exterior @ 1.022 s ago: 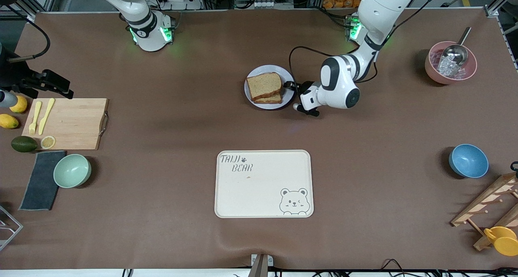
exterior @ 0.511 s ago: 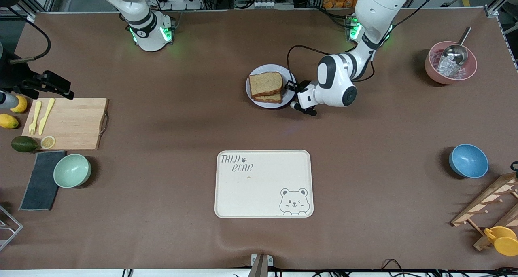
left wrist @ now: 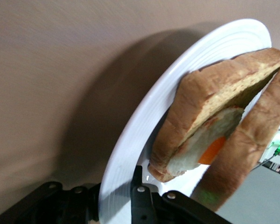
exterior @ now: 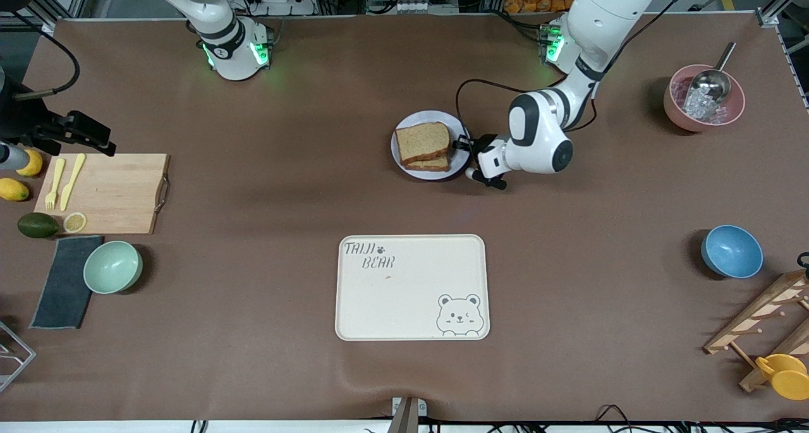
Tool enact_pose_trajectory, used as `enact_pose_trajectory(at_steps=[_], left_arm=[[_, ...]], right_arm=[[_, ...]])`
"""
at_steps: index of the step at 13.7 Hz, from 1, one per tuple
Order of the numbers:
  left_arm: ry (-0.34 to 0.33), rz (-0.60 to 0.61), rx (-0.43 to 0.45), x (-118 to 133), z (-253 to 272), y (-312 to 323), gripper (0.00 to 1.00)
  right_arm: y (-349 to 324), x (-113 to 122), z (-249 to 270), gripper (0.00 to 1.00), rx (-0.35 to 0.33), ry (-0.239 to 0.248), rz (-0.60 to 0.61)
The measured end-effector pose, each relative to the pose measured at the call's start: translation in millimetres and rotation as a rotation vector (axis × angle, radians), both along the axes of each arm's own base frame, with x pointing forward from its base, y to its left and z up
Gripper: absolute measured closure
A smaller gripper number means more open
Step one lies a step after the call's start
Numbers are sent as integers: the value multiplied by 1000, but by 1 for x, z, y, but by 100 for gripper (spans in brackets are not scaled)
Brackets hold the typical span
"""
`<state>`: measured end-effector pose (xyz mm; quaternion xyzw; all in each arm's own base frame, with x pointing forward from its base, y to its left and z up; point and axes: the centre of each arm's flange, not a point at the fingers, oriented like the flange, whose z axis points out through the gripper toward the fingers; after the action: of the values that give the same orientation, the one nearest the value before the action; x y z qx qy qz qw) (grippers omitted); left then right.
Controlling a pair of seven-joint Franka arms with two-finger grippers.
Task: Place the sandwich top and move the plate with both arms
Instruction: 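Slide the plate with the left gripper onto the white bear tray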
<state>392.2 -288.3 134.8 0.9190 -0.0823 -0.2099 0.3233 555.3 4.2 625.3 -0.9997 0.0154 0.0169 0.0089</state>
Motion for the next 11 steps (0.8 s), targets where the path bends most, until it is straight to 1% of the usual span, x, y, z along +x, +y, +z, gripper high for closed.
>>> enact_pose_trajectory(at_steps=[3, 6, 8, 11], left_arm=[[2, 41, -13, 10, 3, 11, 93], [17, 101, -62, 17, 17, 6, 93], [26, 146, -74, 25, 25, 1, 93], [62, 248, -58, 49, 45, -10, 93]], right_arm=[[-1, 0, 0, 0, 0, 0, -2], [-2, 0, 0, 0, 0, 0, -5], [-3, 0, 0, 0, 0, 0, -7], [-3, 0, 0, 0, 0, -1, -7]])
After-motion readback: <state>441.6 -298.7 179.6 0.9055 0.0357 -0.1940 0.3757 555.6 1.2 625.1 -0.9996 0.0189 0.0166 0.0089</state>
